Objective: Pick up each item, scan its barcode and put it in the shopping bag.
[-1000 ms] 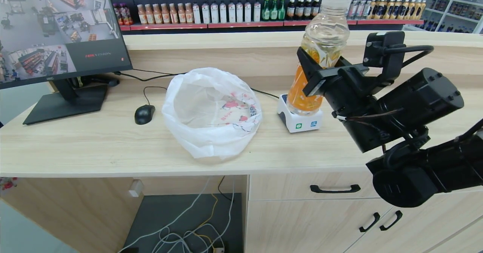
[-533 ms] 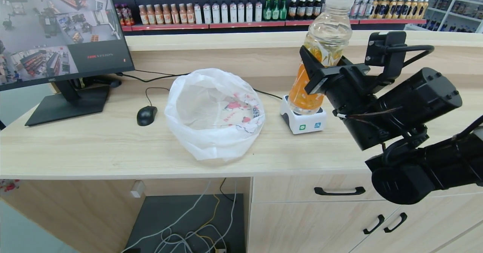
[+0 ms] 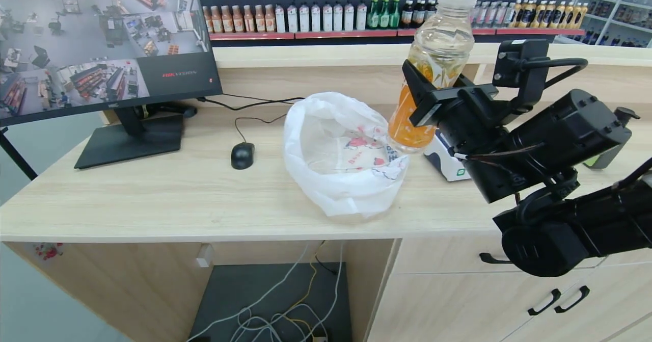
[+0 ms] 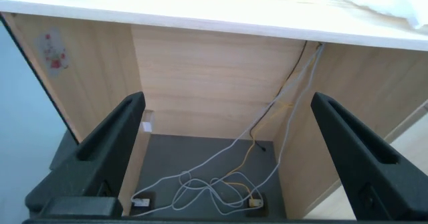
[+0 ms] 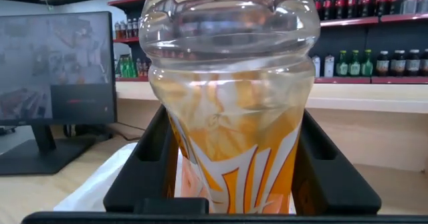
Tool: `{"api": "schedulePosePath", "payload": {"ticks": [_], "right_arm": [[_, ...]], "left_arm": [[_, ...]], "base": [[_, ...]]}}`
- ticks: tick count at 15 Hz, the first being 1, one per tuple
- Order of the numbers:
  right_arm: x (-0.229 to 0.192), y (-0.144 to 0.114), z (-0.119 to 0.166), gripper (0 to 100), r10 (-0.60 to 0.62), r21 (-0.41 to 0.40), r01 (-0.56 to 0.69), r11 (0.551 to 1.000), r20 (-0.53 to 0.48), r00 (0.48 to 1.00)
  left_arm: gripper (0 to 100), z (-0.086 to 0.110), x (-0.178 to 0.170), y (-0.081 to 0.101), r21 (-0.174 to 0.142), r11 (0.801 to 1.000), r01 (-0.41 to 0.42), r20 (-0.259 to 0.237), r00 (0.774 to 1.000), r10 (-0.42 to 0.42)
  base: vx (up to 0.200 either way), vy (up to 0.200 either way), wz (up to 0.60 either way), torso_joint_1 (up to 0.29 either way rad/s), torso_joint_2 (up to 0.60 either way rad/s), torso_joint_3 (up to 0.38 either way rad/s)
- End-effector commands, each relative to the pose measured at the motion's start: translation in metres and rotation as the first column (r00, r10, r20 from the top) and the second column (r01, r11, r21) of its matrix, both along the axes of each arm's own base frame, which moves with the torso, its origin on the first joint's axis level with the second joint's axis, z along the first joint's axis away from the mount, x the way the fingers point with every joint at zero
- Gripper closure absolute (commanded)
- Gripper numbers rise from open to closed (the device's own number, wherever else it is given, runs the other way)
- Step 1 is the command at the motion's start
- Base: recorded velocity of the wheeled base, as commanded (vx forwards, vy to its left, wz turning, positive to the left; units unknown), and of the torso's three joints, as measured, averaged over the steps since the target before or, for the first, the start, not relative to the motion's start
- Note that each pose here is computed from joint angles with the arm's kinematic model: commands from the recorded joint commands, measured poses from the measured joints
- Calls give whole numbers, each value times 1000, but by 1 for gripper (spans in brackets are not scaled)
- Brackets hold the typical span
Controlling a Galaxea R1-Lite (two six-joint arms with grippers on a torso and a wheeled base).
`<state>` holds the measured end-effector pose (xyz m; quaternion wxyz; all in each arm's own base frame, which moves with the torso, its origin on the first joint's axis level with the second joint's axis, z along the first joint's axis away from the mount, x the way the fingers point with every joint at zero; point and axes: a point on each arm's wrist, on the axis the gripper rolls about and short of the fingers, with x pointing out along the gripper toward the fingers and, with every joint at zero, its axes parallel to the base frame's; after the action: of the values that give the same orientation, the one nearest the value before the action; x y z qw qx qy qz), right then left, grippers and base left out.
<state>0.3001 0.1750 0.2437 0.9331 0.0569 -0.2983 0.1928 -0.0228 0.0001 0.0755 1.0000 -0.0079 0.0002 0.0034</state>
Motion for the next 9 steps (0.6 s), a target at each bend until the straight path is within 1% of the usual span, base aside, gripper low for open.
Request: {"api": "schedulePosePath", "payload": {"ticks": [1, 4, 7, 9], "right_arm": [[-2, -1, 4, 100, 0, 5, 0, 1000, 8, 1000], [-7, -3, 7, 100, 2, 9, -2, 1000, 15, 1000], [-11, -4, 8, 100, 6, 9, -6, 1000, 15, 1000], [-14, 4, 6, 100, 29, 1, -29, 1000, 10, 1000]], "left_arm": [[0, 0, 0, 0, 0, 1000, -1, 0, 1000, 1], [0, 0, 0, 0, 0, 1000, -1, 0, 1000, 1], [0, 0, 0, 0, 3, 1000, -1, 0, 1000, 1], [0, 0, 0, 0, 3, 1000, -1, 0, 1000, 1]], "base": [[0, 200, 0, 2, 2, 2], [0, 200, 0, 4, 2, 2], [0, 0, 0, 0, 0, 0], [0, 0, 0, 0, 0, 0]]}}
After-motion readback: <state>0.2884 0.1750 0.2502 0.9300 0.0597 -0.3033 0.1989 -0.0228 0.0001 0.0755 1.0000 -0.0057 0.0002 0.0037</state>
